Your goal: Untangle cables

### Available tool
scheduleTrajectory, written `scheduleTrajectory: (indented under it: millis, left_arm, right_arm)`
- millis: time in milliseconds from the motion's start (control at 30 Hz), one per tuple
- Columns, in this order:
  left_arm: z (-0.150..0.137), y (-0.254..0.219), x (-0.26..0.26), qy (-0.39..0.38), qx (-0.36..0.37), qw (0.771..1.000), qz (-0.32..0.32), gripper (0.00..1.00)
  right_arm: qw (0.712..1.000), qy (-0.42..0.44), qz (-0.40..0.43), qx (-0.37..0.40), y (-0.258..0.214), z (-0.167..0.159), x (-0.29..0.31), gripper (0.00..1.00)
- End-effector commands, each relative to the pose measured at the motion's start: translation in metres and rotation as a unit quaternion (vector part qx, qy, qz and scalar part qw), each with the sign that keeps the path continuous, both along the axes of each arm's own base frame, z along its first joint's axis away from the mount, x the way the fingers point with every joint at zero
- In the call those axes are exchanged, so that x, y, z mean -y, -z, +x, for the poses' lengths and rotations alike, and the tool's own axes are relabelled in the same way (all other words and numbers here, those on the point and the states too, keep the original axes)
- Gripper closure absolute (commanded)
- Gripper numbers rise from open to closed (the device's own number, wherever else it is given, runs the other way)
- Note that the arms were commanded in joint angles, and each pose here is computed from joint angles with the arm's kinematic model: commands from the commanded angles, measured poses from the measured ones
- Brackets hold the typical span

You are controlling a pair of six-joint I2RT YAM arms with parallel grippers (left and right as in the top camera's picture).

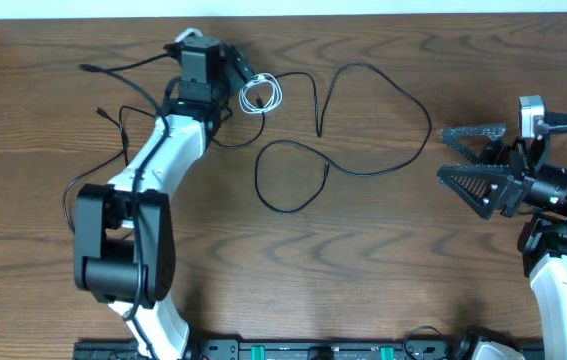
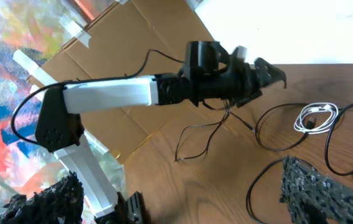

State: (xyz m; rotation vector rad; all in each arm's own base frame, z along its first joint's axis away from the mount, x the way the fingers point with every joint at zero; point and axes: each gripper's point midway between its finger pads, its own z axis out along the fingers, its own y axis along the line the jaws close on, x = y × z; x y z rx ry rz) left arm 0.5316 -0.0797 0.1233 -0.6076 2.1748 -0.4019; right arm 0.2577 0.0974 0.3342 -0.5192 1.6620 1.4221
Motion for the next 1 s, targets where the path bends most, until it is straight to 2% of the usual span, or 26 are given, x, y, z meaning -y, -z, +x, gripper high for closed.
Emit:
scheduleTrajectory:
  millis: [0, 333, 633, 967]
  left_arm:
    - [-0.003, 0.010, 0.007, 0.050, -0.008, 0.996, 0.069, 0.06]
    - [-0.013, 0.021, 0.004, 0.057, -0.037, 0.987, 0.142, 0.05]
    - [-0.021, 0.048, 0.010, 0.074, -0.074, 0.983, 0.149, 0.09]
    - [-0.027, 0.100, 0.033, 0.114, -0.109, 0.972, 0.175, 0.10]
  right_arm:
    - [1.000, 0.012, 0.003, 0.010, -0.005, 0.003, 0.003, 0.01]
    - [1.000, 0.018, 0.007, 0.011, -0.007, 0.005, 0.004, 0.01]
    - [1.000, 0.018, 0.007, 0.011, -0.007, 0.005, 0.004, 0.01]
    - [1.000, 0.018, 0.010, 0.005, -0.007, 0.005, 0.004, 0.01]
